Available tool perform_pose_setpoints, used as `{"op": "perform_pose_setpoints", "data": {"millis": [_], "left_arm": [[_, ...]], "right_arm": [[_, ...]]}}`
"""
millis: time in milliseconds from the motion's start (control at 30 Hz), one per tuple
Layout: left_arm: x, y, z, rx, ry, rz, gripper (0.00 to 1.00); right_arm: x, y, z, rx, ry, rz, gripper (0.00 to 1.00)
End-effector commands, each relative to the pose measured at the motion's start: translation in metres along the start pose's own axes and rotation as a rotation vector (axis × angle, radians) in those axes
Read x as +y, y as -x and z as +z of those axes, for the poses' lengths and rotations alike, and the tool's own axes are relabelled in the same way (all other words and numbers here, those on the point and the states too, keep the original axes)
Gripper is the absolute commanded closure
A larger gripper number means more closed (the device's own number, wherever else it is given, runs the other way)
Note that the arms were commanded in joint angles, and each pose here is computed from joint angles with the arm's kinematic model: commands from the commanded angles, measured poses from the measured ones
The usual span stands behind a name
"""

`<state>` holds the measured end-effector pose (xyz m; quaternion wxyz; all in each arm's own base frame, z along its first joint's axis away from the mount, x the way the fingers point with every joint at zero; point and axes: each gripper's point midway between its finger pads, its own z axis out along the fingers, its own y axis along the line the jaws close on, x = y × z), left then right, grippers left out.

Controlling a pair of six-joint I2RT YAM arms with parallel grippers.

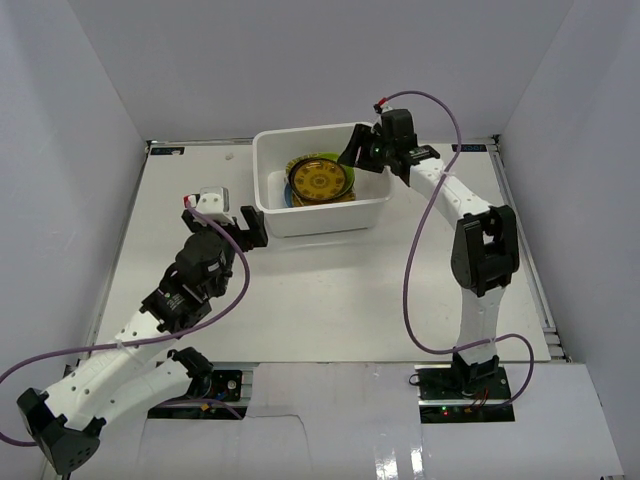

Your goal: Place the plates into the plastic bin on the countertop

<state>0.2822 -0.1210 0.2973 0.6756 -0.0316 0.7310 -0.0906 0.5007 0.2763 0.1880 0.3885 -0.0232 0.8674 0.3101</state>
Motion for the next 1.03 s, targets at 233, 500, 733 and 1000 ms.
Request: {"op": "perform_pose_setpoints", "data": {"millis": [233,500,733,1000], "left_arm": [[-0.007,0.0,0.002,0.019,-0.029,-0.036,0.02],[-0.032,0.018,-0.003,0.047,-0.13,-0.082,0.02],[-0.035,0.032,-0.022,0.055,-0.19,-0.137,0.02],[-0.025,0.0,-0.035,0.119,-0.183,-0.197,0.02]], "right_arm": [[0.054,0.056,-0.117,-0.239,0.058,-0.167,0.1],[0.038,0.006,-0.246,-0.495,0.023,-0.225,0.1],[-0.02,-0.063,-0.302,-0.675,-0.095,-0.194,0.1],[-0.017,-0.071,-0.3,-0.685,-0.049,-0.218,0.1]]}}
